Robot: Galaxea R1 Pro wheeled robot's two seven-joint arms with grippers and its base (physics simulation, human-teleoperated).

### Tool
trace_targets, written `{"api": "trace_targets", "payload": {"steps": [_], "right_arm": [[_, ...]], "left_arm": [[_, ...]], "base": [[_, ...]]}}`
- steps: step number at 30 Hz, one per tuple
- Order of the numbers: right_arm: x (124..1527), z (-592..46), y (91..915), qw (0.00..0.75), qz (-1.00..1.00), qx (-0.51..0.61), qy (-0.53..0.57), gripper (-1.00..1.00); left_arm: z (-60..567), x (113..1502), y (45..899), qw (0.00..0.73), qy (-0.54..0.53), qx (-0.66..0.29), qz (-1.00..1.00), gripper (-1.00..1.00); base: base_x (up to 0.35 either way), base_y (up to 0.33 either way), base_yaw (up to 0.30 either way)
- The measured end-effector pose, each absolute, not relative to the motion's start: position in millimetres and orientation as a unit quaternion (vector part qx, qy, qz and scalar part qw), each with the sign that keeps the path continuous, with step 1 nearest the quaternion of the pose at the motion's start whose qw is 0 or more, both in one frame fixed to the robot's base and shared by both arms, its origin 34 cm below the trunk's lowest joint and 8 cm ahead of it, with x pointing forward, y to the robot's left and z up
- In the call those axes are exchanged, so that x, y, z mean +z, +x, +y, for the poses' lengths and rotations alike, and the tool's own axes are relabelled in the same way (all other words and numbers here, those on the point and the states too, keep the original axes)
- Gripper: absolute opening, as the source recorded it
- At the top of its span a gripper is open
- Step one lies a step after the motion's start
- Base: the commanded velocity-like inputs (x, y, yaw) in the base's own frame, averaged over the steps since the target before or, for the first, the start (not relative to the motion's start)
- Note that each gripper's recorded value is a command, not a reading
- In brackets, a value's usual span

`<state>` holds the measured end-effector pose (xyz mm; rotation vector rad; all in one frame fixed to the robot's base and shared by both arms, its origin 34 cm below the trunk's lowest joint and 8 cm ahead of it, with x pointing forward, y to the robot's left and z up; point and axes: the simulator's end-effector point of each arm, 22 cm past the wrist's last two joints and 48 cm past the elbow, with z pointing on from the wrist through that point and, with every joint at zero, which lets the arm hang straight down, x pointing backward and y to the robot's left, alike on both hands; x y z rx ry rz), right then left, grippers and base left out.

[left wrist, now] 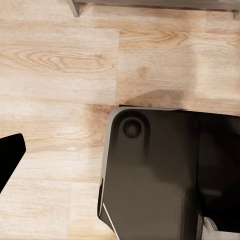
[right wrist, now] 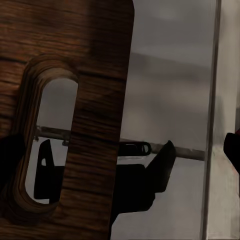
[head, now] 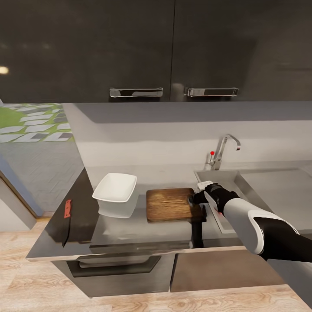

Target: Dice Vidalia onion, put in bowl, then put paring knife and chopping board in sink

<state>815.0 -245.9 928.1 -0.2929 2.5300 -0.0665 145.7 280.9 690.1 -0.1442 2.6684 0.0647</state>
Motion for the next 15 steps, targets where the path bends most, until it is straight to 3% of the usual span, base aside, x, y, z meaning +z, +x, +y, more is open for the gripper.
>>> {"api": "trace_targets", "payload": {"steps": [15], "right_arm": [[928.8, -245.6, 815.4, 0.293, 0.949, -0.025, -0.110, 1.00]], "left_arm": [[280.7, 690.0, 145.3, 0.232, -0.052, 0.023, 0.971, 1.00]], "base": [[0.000, 0.000, 0.000]]}}
